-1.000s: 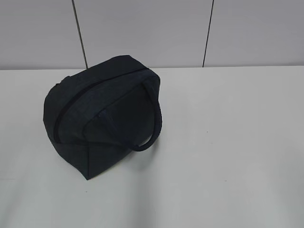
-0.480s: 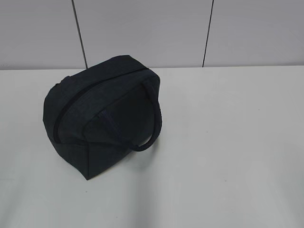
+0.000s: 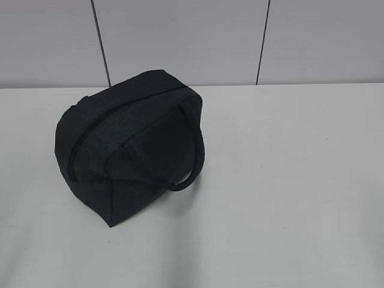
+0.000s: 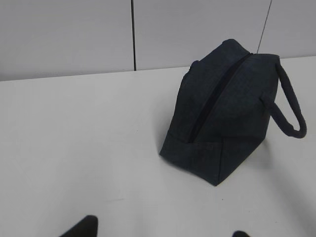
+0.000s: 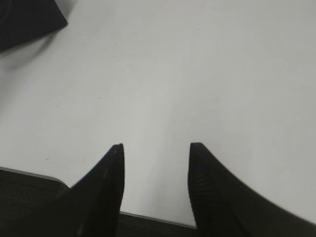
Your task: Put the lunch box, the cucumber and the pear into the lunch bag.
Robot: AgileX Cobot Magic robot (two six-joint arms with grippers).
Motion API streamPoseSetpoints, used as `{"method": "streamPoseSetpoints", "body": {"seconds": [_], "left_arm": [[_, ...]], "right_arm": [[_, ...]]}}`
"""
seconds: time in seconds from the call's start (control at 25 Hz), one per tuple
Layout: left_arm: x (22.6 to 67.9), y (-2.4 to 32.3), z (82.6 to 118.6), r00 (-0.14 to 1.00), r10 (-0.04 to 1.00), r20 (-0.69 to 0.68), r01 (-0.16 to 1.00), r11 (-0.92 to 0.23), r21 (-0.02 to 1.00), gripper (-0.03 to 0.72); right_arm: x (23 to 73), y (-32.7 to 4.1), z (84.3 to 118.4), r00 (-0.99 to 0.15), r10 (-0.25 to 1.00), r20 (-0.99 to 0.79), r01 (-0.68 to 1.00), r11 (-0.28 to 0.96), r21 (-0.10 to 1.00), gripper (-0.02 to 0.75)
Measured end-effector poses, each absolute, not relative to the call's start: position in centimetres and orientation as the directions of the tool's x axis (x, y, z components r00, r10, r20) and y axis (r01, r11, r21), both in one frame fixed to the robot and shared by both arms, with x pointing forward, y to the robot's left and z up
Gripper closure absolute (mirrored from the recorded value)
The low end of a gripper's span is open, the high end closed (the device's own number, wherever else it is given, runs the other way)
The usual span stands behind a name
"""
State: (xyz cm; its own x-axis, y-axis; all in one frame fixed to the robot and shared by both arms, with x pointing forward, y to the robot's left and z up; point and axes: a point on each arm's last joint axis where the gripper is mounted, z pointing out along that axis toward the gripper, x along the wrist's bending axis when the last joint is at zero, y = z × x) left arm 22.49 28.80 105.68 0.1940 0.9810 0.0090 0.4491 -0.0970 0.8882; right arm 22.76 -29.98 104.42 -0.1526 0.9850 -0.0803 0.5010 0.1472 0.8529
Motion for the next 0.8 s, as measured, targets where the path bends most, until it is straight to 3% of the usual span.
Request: {"method": "streamPoseSetpoints", "body": {"seconds": [0.8], "left_arm": [[22.46,28.8,105.68,0.2,0.98,0.009,0.448,-0.099,0.889,0.221]], "right_arm": [[22.76,-29.97,104.42,-0.148,0.986,-0.078,0.502,0.143,0.853,0.401]]}}
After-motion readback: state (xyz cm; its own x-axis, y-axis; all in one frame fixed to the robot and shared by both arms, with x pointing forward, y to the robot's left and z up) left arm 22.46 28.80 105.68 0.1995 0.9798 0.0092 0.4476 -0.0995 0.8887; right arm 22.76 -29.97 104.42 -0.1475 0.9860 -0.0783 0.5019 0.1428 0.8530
